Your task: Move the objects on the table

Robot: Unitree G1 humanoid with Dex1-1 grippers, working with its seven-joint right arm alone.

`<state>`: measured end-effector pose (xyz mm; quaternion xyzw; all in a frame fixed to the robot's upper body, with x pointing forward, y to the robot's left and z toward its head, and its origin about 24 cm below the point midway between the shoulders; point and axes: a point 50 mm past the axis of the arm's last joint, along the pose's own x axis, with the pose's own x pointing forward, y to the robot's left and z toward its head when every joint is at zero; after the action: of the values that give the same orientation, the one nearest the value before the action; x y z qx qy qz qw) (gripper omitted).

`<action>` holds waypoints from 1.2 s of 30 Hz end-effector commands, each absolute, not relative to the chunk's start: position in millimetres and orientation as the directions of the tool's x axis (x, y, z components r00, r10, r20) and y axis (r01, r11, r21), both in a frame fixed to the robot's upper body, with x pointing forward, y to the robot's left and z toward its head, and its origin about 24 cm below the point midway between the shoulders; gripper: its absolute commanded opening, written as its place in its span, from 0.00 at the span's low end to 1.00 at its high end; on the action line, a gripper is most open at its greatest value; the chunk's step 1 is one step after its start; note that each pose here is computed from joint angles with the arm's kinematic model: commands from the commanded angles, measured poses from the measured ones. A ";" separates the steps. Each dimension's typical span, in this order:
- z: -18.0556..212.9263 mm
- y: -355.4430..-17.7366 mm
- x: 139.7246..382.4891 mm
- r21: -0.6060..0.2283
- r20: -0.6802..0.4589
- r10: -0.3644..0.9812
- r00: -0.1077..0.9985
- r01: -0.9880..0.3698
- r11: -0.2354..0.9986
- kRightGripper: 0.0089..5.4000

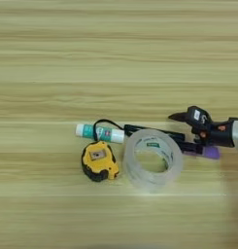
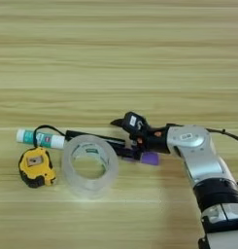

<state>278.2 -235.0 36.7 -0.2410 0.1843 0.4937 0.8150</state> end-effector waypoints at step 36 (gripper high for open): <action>107.1 -218.2 319.9 -0.367 -0.212 0.726 0.655 -0.741 0.561 0.19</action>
<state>296.9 -225.1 58.7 -0.1943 0.1119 0.4439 0.8676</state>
